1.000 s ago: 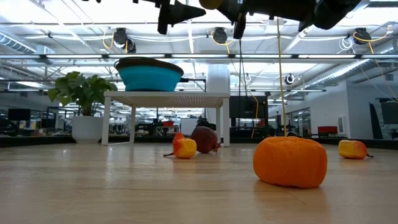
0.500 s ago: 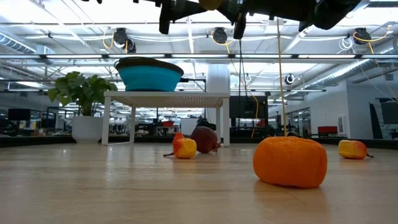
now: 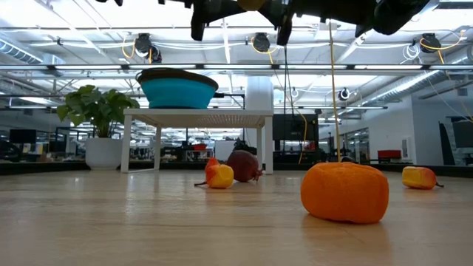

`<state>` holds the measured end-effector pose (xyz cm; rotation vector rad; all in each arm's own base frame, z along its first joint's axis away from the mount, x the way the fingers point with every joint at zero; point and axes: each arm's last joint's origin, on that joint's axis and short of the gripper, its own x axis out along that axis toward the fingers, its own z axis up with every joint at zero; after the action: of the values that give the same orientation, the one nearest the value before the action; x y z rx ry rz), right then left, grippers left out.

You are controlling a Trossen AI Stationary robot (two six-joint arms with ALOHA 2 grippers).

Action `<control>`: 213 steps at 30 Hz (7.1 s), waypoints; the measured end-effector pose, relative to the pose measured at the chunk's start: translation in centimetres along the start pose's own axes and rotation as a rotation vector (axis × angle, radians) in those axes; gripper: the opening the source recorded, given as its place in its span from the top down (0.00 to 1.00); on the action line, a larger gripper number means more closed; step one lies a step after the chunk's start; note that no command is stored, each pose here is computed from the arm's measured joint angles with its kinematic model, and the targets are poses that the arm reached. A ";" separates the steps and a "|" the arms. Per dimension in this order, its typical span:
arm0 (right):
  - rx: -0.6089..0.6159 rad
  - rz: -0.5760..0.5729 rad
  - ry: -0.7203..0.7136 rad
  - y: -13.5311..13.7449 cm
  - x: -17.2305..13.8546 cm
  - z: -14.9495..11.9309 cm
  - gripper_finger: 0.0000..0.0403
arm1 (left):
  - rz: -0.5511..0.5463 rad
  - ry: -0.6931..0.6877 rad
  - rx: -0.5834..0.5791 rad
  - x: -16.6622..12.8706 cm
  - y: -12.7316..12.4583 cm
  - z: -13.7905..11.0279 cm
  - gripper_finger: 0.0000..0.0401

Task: Pick & Place Fruit
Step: Put the kiwi into the strainer bowl on the shelf, then put the peas into the strainer bowl on the shelf

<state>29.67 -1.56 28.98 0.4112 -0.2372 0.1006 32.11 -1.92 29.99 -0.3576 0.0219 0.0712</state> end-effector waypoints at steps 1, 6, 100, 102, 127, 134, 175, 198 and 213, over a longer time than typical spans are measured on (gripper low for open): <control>0.000 0.000 0.000 0.0 0.0 0.0 0.43 | -0.012 0.015 0.001 0.0 0.0 -0.1 0.51; -0.016 -0.003 -0.006 0.0 0.0 0.1 0.31 | -0.044 0.037 -0.015 0.0 -0.1 -0.3 0.50; -0.516 -0.208 0.210 -0.5 -13.1 -1.5 1.00 | 0.689 0.720 0.238 -10.3 17.5 9.1 0.49; -0.516 -0.208 0.210 -0.5 -13.1 -1.5 1.00 | 0.690 0.719 0.235 -10.3 17.5 9.1 0.46; -0.493 -0.193 0.165 -0.3 -12.9 -1.2 1.00 | 0.625 0.426 0.096 -13.9 9.2 10.7 0.43; -0.491 -0.189 0.189 -0.4 -12.9 -1.4 1.00 | 0.556 0.392 0.047 -13.7 7.2 7.9 0.68; -0.391 0.179 0.873 6.4 -12.3 -3.5 1.00 | 0.134 0.063 -0.010 -17.3 5.6 -6.2 0.97; -0.391 0.127 1.437 7.2 -9.0 -9.3 0.83 | 0.122 0.042 0.052 -18.8 6.2 -7.3 0.96; -0.331 0.060 1.436 6.4 -9.2 -9.8 0.45 | 0.122 0.042 0.051 -18.8 6.2 -7.3 0.95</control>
<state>21.88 7.82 20.45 -0.0674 1.1378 0.3805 12.83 0.07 21.60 -0.3067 0.0870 0.1835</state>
